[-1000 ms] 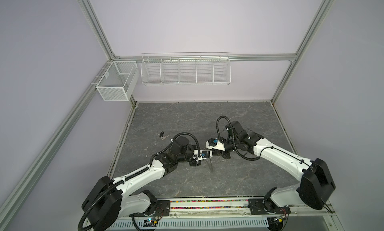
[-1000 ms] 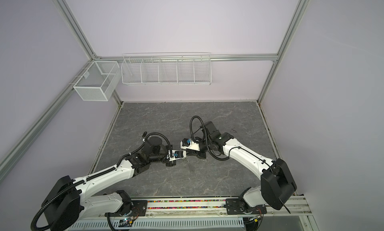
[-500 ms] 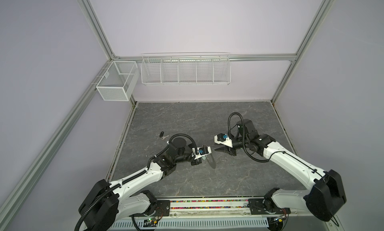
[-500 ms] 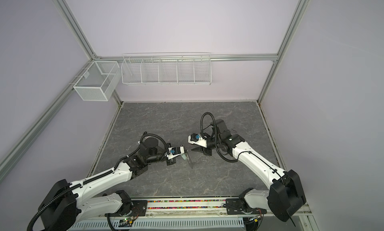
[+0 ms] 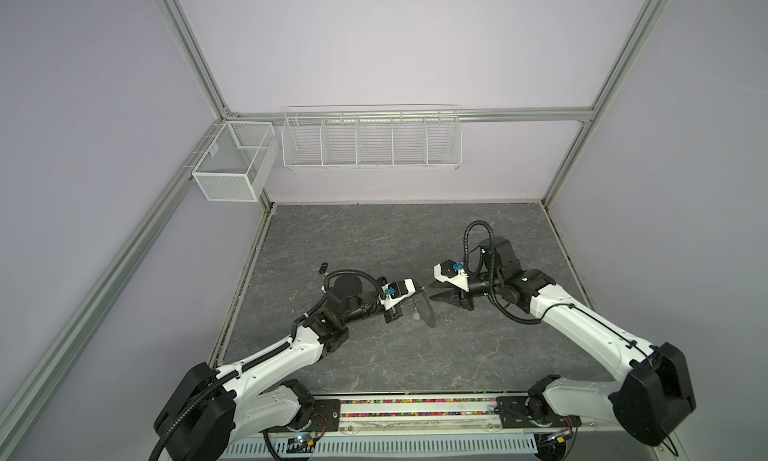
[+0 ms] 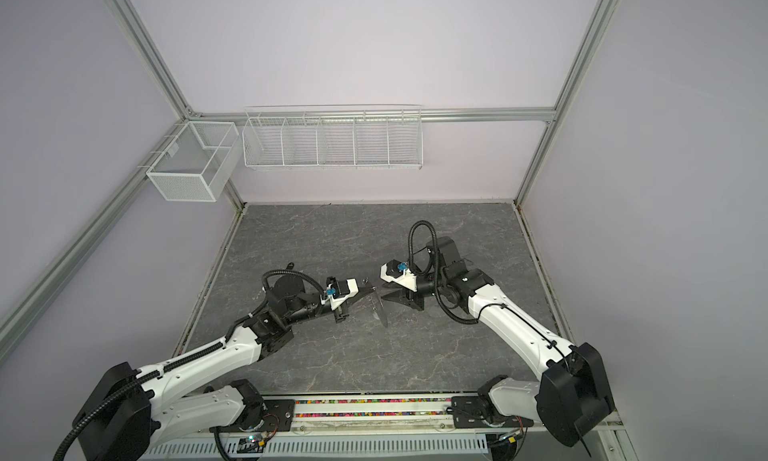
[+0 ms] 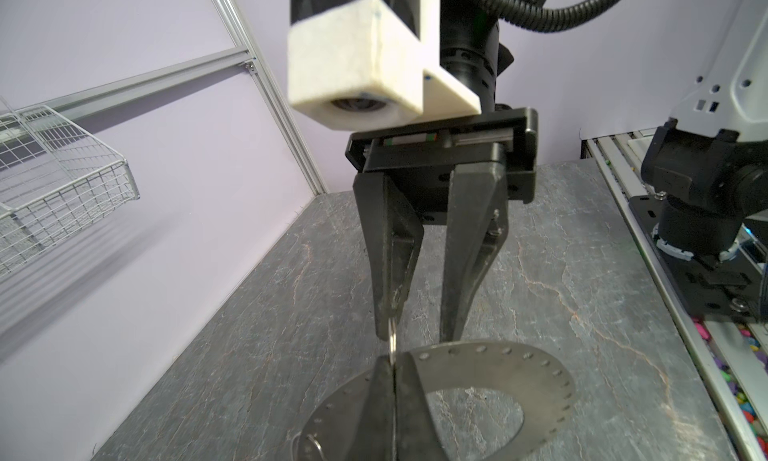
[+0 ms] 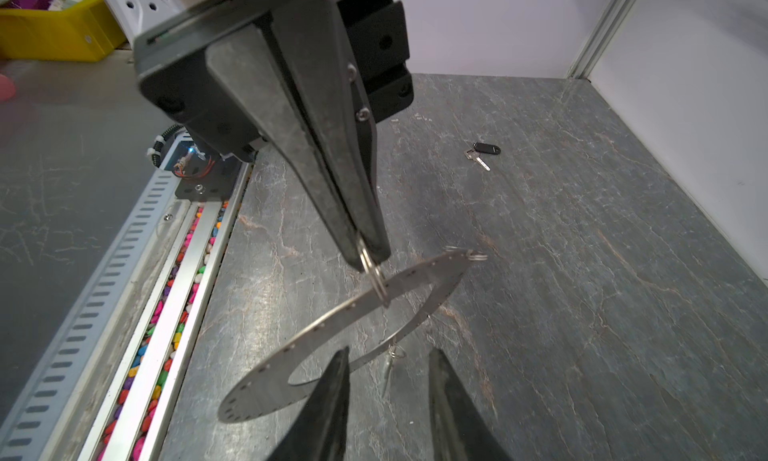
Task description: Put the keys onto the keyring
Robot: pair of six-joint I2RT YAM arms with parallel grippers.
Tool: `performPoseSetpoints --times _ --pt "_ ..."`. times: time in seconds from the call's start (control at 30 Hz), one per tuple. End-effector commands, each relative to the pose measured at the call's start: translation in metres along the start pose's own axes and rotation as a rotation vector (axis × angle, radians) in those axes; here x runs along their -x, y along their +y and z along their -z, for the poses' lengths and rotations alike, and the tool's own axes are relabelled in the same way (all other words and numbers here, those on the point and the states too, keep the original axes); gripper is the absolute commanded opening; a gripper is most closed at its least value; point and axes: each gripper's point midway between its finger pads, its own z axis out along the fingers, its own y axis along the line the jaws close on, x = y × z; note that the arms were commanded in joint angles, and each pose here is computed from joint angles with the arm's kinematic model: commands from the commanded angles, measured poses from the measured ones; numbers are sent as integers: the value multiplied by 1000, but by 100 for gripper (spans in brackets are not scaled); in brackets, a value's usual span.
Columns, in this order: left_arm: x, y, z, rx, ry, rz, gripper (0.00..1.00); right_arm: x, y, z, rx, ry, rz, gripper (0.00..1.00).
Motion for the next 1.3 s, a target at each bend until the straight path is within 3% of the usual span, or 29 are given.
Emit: performPoseSetpoints --times 0.0,0.4,1.07,1.27 --pt "15 3 -1 1 -78 13 0 18 3 5 13 -88 0 35" --pt "14 0 -4 -22 -89 31 0 34 3 10 18 -150 13 34" --pt "8 1 -3 -12 -51 25 0 31 8 12 42 -129 18 10" --pt "3 6 -5 7 -18 20 0 29 8 12 47 -110 0 8"
